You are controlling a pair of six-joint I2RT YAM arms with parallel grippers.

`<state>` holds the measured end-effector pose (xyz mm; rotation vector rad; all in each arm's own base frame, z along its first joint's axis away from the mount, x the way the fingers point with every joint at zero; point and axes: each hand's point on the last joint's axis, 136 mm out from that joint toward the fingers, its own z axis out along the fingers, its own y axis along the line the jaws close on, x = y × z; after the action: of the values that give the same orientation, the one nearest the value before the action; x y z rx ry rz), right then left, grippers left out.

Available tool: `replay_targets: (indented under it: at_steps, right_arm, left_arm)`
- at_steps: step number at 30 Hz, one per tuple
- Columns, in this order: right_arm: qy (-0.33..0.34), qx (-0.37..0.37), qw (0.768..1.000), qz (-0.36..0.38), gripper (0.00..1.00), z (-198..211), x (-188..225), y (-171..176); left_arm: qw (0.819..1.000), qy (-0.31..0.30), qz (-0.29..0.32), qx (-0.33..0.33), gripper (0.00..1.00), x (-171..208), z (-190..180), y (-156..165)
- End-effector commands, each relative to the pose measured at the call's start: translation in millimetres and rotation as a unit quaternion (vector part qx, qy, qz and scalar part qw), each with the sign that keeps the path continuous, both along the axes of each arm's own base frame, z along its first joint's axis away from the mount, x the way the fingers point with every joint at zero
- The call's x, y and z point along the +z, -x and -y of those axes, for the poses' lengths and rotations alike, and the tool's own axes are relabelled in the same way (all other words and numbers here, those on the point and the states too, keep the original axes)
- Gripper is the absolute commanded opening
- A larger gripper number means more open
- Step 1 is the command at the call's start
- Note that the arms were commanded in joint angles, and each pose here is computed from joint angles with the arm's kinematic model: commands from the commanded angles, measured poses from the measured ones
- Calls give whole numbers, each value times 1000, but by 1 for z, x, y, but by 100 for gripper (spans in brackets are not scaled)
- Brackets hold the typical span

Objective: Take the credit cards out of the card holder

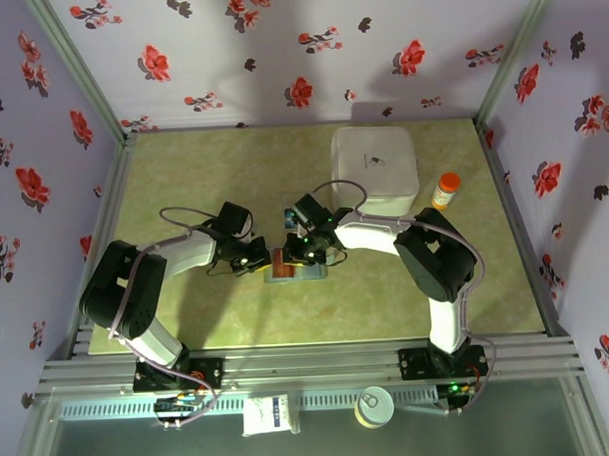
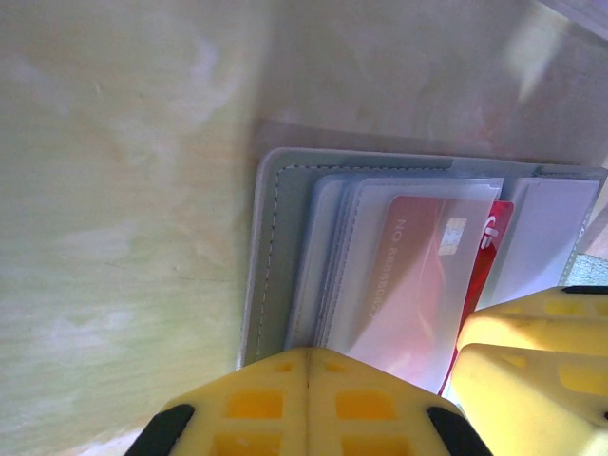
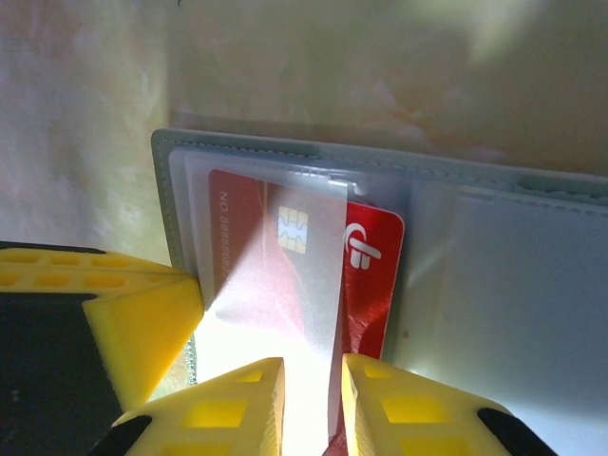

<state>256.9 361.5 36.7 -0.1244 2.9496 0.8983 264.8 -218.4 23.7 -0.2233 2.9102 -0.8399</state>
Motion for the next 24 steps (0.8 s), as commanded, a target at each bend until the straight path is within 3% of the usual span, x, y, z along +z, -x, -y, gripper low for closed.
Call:
replay_targets:
  at_steps: [1,15,24]
  right_arm:
    - [-13,8,1000,0,24,-10,1,0]
    - [51,16,998,14,24,9,-8,-2]
    - [38,25,999,23,24,4,2,-5]
  left_arm:
    - [1000,-14,-13,-1,3,-10,-8,5]
    - [1000,-13,-13,-1,3,-10,-8,7]
    - [1000,-11,-7,0,3,-5,-8,6]
